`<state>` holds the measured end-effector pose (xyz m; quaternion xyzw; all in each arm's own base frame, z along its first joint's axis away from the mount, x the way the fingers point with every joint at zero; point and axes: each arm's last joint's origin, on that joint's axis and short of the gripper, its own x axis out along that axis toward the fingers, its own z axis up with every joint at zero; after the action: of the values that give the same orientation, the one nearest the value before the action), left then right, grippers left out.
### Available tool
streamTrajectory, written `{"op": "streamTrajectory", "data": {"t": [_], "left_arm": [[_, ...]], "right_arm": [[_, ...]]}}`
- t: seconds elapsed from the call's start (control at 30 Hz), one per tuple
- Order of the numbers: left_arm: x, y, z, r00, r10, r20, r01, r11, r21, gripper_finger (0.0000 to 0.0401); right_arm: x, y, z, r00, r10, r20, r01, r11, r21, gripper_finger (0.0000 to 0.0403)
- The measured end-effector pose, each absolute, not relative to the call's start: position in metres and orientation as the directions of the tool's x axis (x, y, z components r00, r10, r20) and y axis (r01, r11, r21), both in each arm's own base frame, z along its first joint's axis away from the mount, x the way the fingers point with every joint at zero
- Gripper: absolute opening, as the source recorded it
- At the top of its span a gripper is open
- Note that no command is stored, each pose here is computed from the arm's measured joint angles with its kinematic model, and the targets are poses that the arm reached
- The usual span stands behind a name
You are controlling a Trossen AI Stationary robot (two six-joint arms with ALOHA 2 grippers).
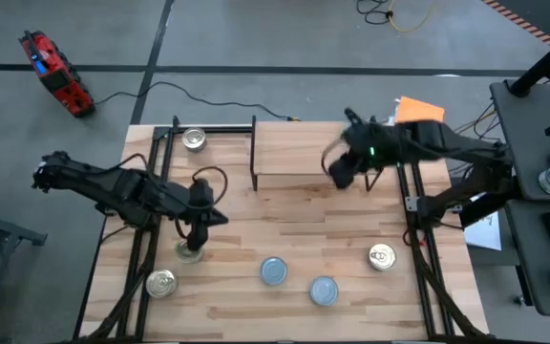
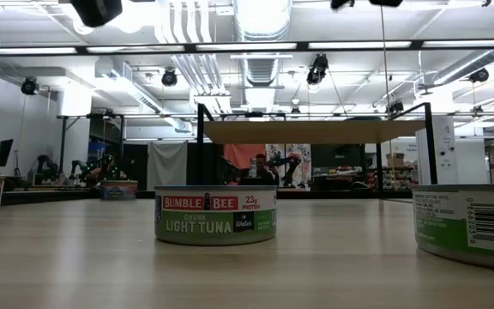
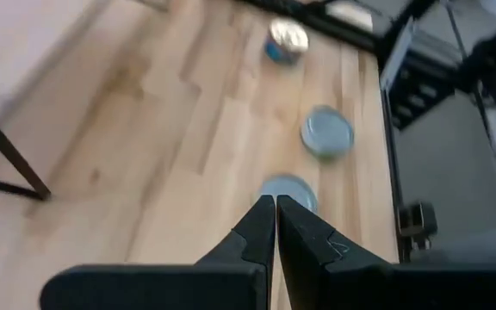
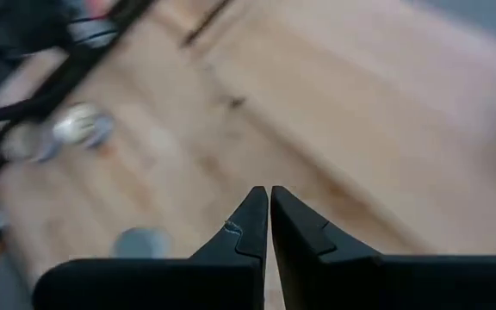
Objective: Stack canned seafood by type on shelf
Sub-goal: Put the green tuna can on the shelf
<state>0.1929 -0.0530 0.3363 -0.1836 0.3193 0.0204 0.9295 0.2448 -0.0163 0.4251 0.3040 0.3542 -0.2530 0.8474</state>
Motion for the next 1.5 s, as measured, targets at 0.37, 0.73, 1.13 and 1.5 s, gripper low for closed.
{"op": "streamTrajectory", "data": {"t": [0.37, 0.73, 1.13, 1.5], "left_arm": [[0.207, -0.062, 0.283, 0.83, -0.263, -0.492, 0.036, 0.905, -0.424, 0.0], [0.204, -0.061, 0.236, 0.827, -0.232, -0.511, -0.119, 0.817, -0.564, 0.0], [0.252, -0.081, 0.231, 0.874, -0.214, -0.437, -0.073, 0.83, -0.554, 0.0], [0.284, -0.136, 0.192, 0.789, -0.217, -0.575, -0.103, 0.876, -0.472, 0.0]], "right_arm": [[0.272, 0.09, 0.401, 0.637, -0.016, -0.77, 0.573, 0.678, 0.46, 0.0009], [0.311, 0.134, 0.345, 0.494, 0.031, -0.869, 0.59, 0.722, 0.361, 0.0009], [0.344, 0.114, 0.288, 0.58, 0.195, -0.791, 0.373, 0.8, 0.47, 0.0009], [0.342, 0.111, 0.204, 0.671, 0.257, -0.695, 0.462, 0.588, 0.664, 0.0009]]}}
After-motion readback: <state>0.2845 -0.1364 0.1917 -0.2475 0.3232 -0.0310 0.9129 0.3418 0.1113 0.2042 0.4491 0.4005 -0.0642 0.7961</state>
